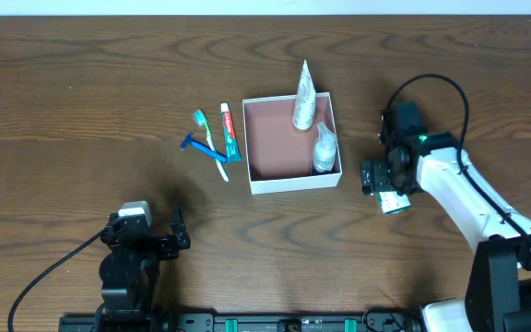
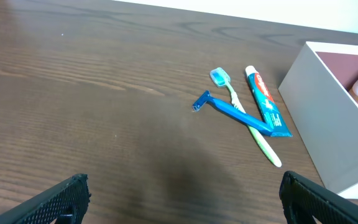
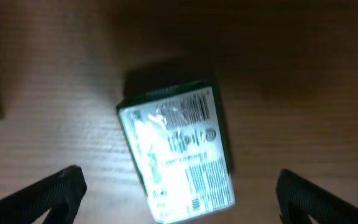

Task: Pack container
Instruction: 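Move the right gripper to the green Dettol soap box and grasp it, then place the soap box into the box and release it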

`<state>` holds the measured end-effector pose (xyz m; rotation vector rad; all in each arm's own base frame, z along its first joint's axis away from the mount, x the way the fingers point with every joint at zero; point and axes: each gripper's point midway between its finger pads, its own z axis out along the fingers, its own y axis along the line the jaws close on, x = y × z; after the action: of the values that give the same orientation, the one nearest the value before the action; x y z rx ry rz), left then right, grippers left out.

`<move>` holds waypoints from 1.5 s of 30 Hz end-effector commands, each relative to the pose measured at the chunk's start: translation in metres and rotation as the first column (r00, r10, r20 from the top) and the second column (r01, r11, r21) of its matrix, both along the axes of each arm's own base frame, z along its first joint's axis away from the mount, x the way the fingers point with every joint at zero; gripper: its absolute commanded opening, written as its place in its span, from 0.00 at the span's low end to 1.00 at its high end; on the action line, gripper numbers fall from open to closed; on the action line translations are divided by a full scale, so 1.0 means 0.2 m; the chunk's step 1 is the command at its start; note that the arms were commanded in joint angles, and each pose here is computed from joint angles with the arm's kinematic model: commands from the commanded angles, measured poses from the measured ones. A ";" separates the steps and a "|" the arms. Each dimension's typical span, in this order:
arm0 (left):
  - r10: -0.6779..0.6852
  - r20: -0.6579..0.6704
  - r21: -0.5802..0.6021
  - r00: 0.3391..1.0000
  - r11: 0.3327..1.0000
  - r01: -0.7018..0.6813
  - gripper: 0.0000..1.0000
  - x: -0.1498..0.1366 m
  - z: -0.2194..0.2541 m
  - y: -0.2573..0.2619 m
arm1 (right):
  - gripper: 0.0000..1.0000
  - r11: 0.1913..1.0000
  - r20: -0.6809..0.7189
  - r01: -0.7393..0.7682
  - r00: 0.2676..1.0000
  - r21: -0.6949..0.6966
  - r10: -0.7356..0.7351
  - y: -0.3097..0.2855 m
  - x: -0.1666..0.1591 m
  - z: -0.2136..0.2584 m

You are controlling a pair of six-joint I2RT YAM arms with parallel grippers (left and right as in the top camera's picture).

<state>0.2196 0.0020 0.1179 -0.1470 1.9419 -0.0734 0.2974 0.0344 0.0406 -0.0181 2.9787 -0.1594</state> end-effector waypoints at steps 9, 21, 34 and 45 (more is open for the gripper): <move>0.009 -0.016 -0.007 1.000 1.000 -0.009 0.98 0.00 -0.04 0.01 | 0.84 1.000 -0.048 -0.002 0.999 -0.026 0.001 -0.03 -0.01 -0.19; 0.009 -0.016 -0.007 1.000 1.000 -0.009 0.98 0.00 -0.04 0.01 | 0.35 0.999 -0.102 0.025 0.994 -0.034 -0.028 -0.03 -0.05 -0.23; 0.009 -0.016 -0.007 1.000 1.000 -0.009 0.98 0.00 -0.04 0.01 | 0.24 0.989 -0.061 0.032 0.998 0.145 -0.023 0.13 -0.11 0.15; 0.009 -0.016 -0.007 1.000 1.000 -0.009 0.98 0.00 -0.04 0.01 | 0.18 0.899 0.218 -0.234 0.963 0.370 0.161 0.65 -0.16 0.79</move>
<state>0.2196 0.0020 0.1179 -0.1470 1.9419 -0.0734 0.2715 0.1315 0.1722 -0.2319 2.7965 0.2984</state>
